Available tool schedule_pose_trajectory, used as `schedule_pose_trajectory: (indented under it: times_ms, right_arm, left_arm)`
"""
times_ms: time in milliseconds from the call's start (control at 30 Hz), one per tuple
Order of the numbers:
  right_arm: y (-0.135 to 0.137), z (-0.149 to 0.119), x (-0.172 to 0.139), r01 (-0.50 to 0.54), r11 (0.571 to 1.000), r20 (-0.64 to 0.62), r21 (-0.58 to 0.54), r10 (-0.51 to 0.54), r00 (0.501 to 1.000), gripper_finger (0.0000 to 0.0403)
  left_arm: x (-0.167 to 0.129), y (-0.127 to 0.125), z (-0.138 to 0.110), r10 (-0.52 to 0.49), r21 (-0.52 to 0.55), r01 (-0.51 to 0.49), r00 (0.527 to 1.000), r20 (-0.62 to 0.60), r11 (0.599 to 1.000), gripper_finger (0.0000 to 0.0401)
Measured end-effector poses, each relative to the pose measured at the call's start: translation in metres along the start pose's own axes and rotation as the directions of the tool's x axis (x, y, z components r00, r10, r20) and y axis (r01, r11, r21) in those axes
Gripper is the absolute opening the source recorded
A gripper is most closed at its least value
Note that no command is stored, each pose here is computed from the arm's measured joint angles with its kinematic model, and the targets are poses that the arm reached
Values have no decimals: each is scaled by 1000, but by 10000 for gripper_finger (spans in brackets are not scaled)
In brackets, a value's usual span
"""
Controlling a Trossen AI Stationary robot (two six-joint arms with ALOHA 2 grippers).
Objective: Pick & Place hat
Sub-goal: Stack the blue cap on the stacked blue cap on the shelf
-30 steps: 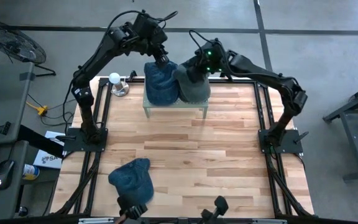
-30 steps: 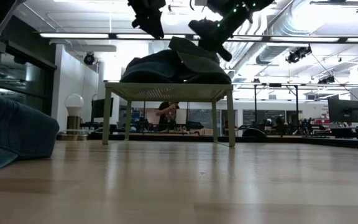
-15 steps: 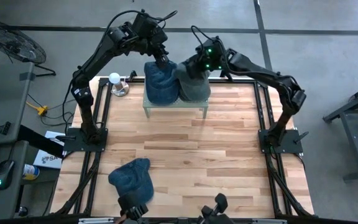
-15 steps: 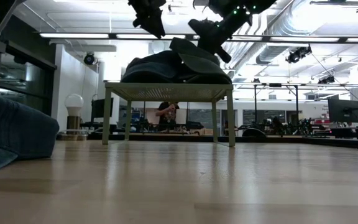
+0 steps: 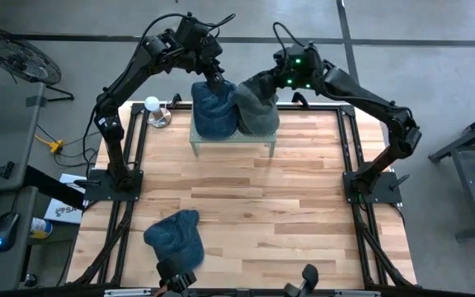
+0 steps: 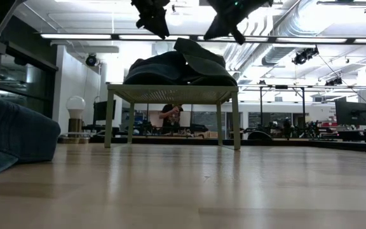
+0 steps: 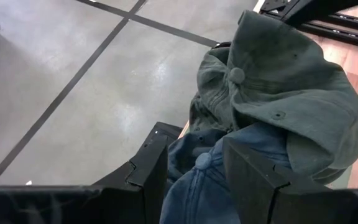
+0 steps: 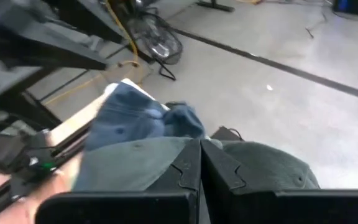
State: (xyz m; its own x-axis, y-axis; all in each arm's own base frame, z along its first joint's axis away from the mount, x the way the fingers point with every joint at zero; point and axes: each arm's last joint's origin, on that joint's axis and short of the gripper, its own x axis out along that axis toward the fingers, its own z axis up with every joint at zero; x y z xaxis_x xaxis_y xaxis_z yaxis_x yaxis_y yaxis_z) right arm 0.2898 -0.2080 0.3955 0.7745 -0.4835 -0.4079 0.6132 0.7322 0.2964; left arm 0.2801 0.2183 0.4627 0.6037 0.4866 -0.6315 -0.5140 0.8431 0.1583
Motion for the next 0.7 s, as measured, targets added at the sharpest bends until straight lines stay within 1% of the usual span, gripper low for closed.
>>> schedule_pose_trajectory:
  times_ms: [167,333,400,533,700]
  right_arm:
    - [9,7,-34,-64,997,18,-50,65,998,12]
    - [20,6,-78,-85,990,-14,-110,84,996,53]
    - [22,1,-94,-90,988,-54,-126,84,995,75]
    - [27,-12,-123,-112,981,-162,-156,86,983,117]
    - [31,-28,-157,-110,975,-261,-195,57,964,151]
  left_arm:
    - [-3,0,-1,0,-18,0,1000,-7,1000,149]
    - [-13,-9,-5,-6,-35,5,999,-51,999,149]
    - [-17,-14,-8,-6,-38,3,997,-82,999,149]
    - [-24,-32,-11,-4,-23,1,991,-132,1000,149]
    - [-29,-61,-12,0,-6,0,987,-159,1000,149]
